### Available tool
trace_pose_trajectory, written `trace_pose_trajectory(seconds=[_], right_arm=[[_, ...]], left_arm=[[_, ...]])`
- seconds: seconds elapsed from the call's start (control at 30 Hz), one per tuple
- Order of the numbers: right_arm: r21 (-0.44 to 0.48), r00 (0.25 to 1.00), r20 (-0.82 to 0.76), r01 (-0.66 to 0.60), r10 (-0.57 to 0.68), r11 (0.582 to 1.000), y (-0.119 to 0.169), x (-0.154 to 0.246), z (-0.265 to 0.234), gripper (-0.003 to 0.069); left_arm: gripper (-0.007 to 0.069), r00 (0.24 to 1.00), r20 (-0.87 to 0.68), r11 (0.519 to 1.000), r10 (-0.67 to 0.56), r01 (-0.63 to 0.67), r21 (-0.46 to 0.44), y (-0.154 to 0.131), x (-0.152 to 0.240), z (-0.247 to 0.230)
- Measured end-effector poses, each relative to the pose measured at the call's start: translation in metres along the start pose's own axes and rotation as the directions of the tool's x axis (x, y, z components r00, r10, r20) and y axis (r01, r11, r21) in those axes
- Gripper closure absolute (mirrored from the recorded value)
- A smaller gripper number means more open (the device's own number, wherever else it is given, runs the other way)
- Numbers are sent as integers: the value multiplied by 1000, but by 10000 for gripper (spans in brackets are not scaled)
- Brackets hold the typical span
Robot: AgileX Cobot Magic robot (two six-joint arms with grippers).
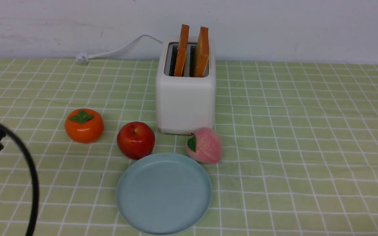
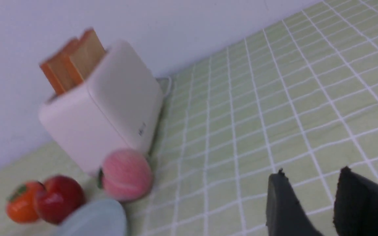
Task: Take toasted bread from bread machine on green coffee tablecloth place on plate.
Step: 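Reach for a toast slice standing in the toaster with the left gripper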
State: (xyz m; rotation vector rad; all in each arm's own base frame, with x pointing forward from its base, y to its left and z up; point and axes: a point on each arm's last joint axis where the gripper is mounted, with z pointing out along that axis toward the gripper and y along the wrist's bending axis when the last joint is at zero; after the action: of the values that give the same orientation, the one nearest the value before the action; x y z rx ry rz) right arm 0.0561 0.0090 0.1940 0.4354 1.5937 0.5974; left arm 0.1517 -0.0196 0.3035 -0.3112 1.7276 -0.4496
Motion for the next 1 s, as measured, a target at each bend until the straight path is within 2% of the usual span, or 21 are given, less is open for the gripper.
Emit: trace_pose_trajectory(seconds=[0.07, 0.13, 0.17, 0.2, 0.23, 0.27, 0.33, 0.4, 0.47, 0.57, 0.6, 0.7, 0.77, 0.83, 0.9, 1.0], right_arm=[[-13, 998, 37, -40, 40, 999, 1, -4, 0, 426], [-24, 999, 33, -31, 32, 999, 6, -8, -1, 443], [-41, 1000, 18, -5, 6, 999, 13, -13, -4, 462], [-43, 1000, 14, 1, 0, 999, 14, -15, -4, 466], [-55, 1000, 0, 29, -29, 998, 20, -20, -5, 481], [-78, 992, -51, 110, -114, 991, 37, -35, -9, 524], [-81, 982, -94, 158, -165, 984, 45, -42, -9, 544], [-107, 930, -202, 289, -305, 951, 66, -61, -8, 591], [-120, 908, -234, 328, -348, 937, 72, -67, -8, 600], [-160, 849, -277, 420, -449, 893, 87, -83, -4, 608], [-171, 836, -269, 446, -477, 878, 91, -89, -2, 608], [-196, 814, -246, 490, -527, 849, 97, -96, 2, 608], [-208, 808, -230, 504, -542, 838, 99, -97, 3, 607], [-238, 801, -205, 517, -562, 822, 102, -97, 4, 607], [-264, 802, -192, 513, -565, 817, 105, -97, 4, 607], [-291, 801, -177, 513, -572, 808, 107, -97, 3, 606]], left_arm=[[638, 999, 2, 999, 38, -38, 35, -7, 1, 19], [638, 996, 3, 994, 84, -84, 70, -19, 6, 36], [638, 992, 10, 982, 126, -126, 144, -29, 7, 45], [638, 992, 10, 982, 126, -126, 144, -29, 7, 45], [638, 987, 19, 969, 157, -157, 190, -39, 10, 54], [638, 981, 32, 945, 192, -193, 265, -57, 18, 70], [638, 980, 60, 934, 192, -201, 295, -67, 18, 80], [634, 978, 81, 924, 193, -208, 320, -79, 24, 109], [624, 978, 93, 923, 189, -209, 323, -82, 24, 115], [547, 978, 107, 923, 178, -204, 326, -88, 31, 145], [483, 978, 113, 923, 174, -202, 327, -90, 34, 156], [347, 978, 120, 923, 171, -201, 329, -95, 41, 179], [305, 978, 121, 923, 171, -202, 329, -97, 43, 188], [226, 978, 119, 922, 173, -204, 329, -100, 47, 205], [193, 977, 120, 915, 176, -207, 347, -105, 49, 219], [169, 968, 139, 913, 207, -242, 328, -109, 54, 239]])
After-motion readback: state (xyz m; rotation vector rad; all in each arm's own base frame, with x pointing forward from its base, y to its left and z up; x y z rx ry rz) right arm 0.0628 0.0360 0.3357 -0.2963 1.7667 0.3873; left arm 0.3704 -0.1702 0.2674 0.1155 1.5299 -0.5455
